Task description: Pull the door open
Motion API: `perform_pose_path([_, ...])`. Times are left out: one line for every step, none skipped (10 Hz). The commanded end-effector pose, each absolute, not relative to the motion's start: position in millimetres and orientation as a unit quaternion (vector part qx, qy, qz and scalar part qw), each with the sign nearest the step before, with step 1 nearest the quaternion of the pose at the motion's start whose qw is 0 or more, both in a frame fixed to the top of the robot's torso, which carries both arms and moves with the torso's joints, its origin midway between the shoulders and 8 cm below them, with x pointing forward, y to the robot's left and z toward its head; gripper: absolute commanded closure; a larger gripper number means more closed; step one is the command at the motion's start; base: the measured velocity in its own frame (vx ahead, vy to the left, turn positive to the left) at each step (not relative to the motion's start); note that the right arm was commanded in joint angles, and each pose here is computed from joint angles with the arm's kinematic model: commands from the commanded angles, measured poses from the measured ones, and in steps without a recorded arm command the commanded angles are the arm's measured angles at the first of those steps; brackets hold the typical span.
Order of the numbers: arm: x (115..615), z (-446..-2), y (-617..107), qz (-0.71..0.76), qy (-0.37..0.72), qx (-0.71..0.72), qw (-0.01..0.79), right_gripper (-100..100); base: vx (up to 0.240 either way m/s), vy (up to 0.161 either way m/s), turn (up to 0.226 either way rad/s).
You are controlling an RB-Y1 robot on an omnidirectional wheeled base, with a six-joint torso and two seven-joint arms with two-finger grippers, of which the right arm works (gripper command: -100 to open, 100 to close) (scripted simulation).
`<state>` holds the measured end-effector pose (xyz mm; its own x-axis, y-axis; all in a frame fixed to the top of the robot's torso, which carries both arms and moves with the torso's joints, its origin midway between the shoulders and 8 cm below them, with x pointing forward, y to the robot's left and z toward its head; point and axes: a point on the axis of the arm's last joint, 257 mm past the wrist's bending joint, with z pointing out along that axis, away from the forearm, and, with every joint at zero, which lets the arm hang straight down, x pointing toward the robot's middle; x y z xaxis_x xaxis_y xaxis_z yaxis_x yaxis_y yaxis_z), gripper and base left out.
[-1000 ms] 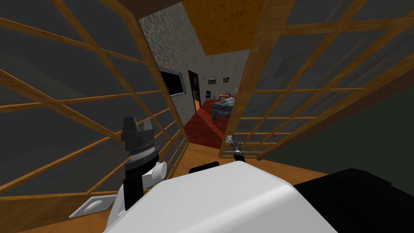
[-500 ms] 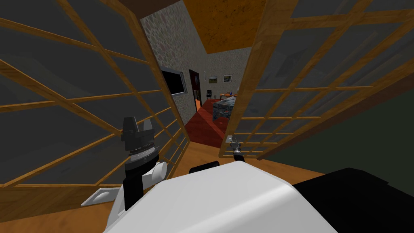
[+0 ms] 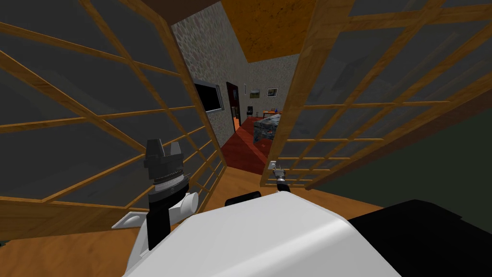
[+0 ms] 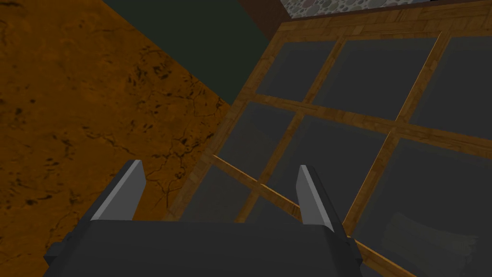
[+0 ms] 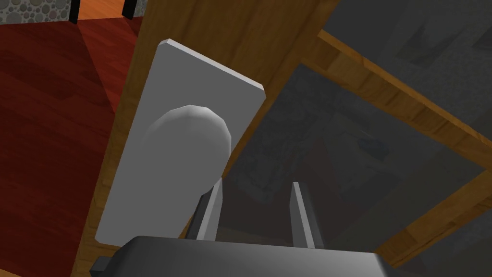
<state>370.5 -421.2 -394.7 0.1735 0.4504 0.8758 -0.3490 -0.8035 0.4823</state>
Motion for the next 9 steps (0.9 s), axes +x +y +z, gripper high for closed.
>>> perform_pose_path([382.2,-390.5,-399.0,0.660,0.025,0.694,0.287,-100,-0.049,-0.010,0.022])
perform_pose_path([382.7,-391.4,-397.6,0.666,0.003,0.696,0.270,-100,-0.061,-0.010,0.065])
perform_pose_path([383.2,-392.3,-396.2,0.670,-0.014,0.697,0.256,-100,-0.089,-0.015,0.104])
perform_pose_path([383.2,-392.3,-396.2,0.671,-0.019,0.697,0.252,-100,-0.059,-0.004,0.041])
perform_pose_path([383.7,-393.2,-394.9,0.676,-0.040,0.698,0.234,-100,-0.045,0.005,0.013])
perform_pose_path([383.7,-393.2,-394.9,0.676,-0.040,0.697,0.234,-100,-0.040,0.000,0.016])
perform_pose_path([384.1,-394.0,-393.5,0.680,-0.060,0.698,0.218,-100,-0.049,-0.014,0.043])
perform_pose_path([384.5,-394.8,-392.3,0.682,-0.075,0.698,0.206,-100,-0.072,-0.024,0.068])
perform_pose_path([384.5,-394.8,-392.3,0.683,-0.078,0.697,0.202,-100,-0.051,-0.021,0.052])
